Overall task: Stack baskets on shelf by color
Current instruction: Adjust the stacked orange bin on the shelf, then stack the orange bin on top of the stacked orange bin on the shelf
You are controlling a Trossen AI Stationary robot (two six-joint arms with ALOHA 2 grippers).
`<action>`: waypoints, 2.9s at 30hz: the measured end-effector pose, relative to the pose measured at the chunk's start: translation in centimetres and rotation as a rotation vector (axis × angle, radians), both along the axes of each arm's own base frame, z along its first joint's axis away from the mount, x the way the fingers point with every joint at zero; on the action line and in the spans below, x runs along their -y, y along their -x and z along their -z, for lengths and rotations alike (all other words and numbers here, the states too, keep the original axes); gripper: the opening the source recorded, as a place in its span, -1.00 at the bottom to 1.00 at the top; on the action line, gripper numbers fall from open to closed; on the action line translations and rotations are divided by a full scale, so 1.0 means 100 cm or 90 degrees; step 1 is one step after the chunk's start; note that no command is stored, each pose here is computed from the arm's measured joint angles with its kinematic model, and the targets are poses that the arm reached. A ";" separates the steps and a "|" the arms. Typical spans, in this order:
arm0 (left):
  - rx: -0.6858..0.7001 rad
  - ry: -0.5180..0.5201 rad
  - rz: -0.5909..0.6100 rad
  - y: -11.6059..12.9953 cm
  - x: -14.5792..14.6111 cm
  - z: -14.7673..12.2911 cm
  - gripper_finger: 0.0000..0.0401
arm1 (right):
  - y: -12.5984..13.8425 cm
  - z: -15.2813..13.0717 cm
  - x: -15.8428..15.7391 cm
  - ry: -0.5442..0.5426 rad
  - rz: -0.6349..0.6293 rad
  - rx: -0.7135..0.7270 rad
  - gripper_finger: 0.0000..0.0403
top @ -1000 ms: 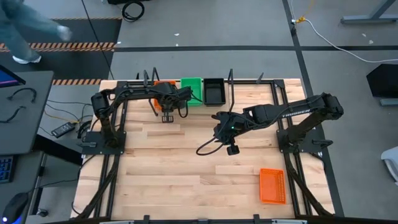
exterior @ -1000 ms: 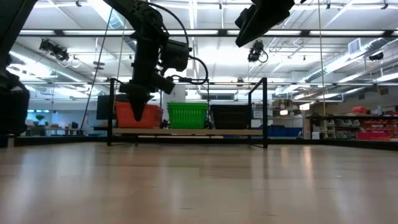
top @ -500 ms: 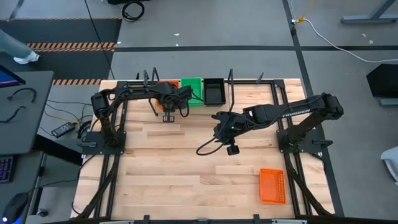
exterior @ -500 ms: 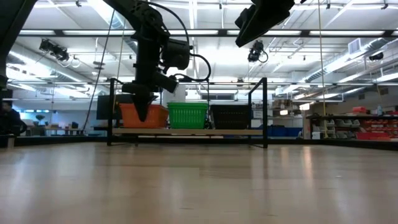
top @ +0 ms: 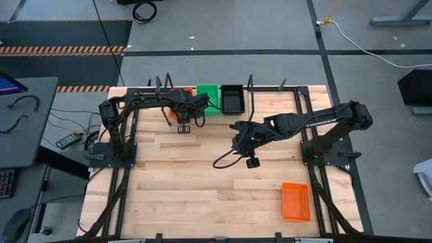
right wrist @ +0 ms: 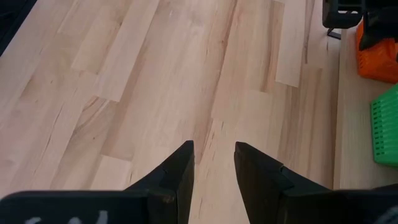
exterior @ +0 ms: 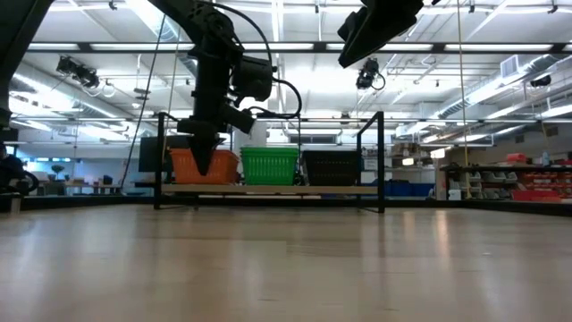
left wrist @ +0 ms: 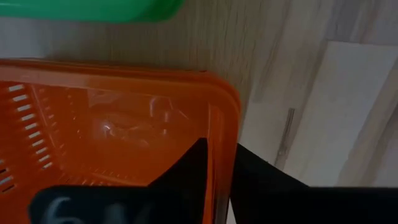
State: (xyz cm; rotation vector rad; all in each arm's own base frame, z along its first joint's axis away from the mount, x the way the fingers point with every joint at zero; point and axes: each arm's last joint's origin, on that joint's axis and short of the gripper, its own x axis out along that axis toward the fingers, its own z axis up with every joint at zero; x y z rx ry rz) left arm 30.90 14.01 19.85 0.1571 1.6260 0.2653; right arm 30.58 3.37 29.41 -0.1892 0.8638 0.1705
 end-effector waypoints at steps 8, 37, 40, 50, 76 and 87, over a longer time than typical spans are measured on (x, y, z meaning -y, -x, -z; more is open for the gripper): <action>-0.004 -0.004 0.009 0.001 0.001 -0.002 -0.60 | 0.000 0.000 0.000 0.000 0.000 0.000 -0.40; 0.428 -0.033 0.074 0.009 0.084 -0.121 -0.64 | 0.016 -0.010 0.010 -0.004 0.132 -0.016 -0.40; 0.485 -0.032 0.092 0.005 0.098 -0.129 -0.70 | 0.020 -0.014 0.010 -0.039 0.118 -0.015 -0.40; 0.629 -0.041 0.140 -0.008 0.108 -0.066 -0.87 | 0.047 -0.002 0.004 -0.113 0.244 -0.203 -0.40; 0.786 0.091 0.225 0.013 0.147 0.001 -0.86 | 0.086 0.053 -0.114 -0.059 0.366 -0.565 -0.36; 0.757 0.113 0.250 0.016 0.161 0.005 -0.89 | 0.106 0.072 -0.143 0.030 0.386 -0.569 -0.30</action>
